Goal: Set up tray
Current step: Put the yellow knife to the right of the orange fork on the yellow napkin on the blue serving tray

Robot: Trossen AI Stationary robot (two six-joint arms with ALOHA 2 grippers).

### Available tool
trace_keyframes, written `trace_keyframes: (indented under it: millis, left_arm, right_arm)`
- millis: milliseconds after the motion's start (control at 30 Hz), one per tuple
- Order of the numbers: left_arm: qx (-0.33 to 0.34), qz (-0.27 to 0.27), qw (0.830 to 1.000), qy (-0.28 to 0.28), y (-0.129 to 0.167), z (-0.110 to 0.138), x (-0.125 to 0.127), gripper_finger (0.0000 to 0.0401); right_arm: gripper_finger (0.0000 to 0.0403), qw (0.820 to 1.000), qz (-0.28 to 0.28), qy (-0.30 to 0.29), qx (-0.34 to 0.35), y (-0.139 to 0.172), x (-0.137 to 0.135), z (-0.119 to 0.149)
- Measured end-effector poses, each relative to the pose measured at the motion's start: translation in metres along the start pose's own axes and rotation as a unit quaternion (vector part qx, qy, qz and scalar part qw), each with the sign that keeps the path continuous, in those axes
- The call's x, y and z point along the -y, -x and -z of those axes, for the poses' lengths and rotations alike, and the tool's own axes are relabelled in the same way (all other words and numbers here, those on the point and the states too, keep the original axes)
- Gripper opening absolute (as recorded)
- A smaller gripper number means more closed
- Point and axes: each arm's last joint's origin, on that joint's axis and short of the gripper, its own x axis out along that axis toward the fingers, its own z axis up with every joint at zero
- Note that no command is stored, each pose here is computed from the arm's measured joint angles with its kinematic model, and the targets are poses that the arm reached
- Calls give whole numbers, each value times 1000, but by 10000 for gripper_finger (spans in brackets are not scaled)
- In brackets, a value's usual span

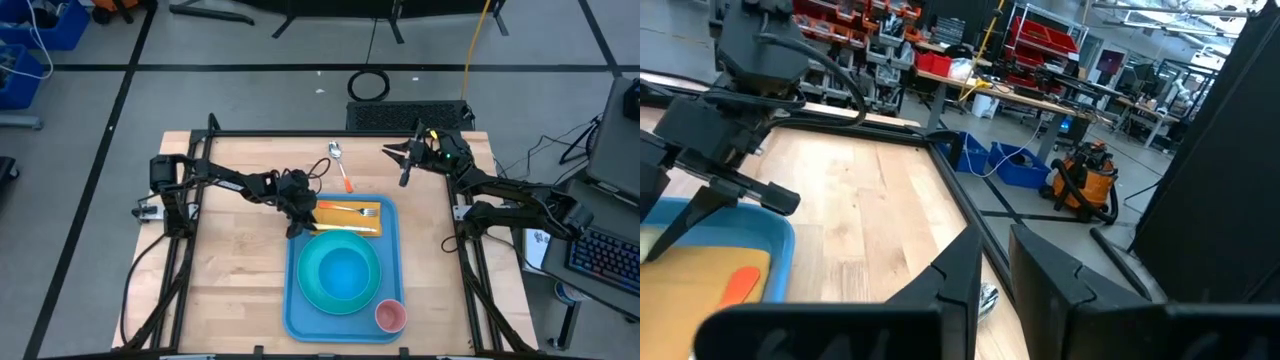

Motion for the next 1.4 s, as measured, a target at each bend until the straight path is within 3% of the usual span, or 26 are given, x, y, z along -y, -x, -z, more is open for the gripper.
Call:
trace_keyframes:
  millis: [400, 633, 867, 1133, 1400]
  left_arm:
    - [6, -8, 1000, -9, 0, -1, 0, 114]
    - [8, -8, 1000, -10, 0, -2, -1, 79]
    - [9, -8, 1000, -13, 0, -2, 0, 6]
    - [12, -28, 999, -28, 1, -4, -1, 5]
    - [33, -54, 998, -30, 12, -11, -2, 49]
  right_arm:
    - [45, 1000, 0, 0, 0, 0, 0, 0]
    - [45, 1000, 0, 0, 0, 0, 0, 0]
    - [45, 1000, 0, 0, 0, 0, 0, 0]
    - [45, 1000, 0, -1, 0, 0, 0, 0]
    - [45, 1000, 0, -2, -1, 0, 0, 0]
